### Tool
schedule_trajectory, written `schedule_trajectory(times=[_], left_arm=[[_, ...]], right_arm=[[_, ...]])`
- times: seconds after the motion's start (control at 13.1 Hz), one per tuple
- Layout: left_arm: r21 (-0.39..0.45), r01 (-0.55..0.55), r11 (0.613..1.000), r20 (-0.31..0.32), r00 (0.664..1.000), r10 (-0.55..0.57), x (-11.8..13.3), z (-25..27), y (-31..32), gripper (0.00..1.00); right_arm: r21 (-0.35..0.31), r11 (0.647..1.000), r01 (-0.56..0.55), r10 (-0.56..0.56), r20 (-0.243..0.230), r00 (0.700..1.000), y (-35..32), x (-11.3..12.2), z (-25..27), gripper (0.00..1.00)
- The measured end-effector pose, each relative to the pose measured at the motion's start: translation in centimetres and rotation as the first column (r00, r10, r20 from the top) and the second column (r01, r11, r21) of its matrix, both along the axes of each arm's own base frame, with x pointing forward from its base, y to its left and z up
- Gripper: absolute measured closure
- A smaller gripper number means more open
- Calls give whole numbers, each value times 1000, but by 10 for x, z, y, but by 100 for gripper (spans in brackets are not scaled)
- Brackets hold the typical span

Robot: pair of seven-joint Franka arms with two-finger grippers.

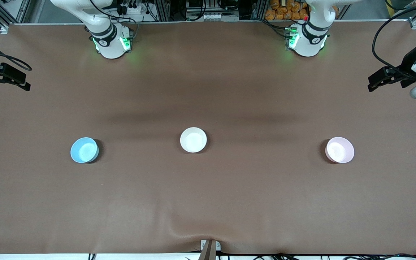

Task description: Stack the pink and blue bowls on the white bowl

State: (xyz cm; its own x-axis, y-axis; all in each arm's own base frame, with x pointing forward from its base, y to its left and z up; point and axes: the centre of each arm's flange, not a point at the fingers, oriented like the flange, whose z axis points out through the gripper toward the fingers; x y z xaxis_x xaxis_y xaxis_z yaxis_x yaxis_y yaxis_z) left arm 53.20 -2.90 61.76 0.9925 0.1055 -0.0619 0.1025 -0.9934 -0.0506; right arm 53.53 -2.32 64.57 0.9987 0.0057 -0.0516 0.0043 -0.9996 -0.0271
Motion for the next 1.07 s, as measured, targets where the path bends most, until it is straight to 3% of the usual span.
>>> schedule_trajectory(times=[1.07], left_arm=[[-14,-47,999,28,998,48,44,-69,31,0]], right_arm=[[0,1000,0,0,-3,1000,0,1,-2,0]])
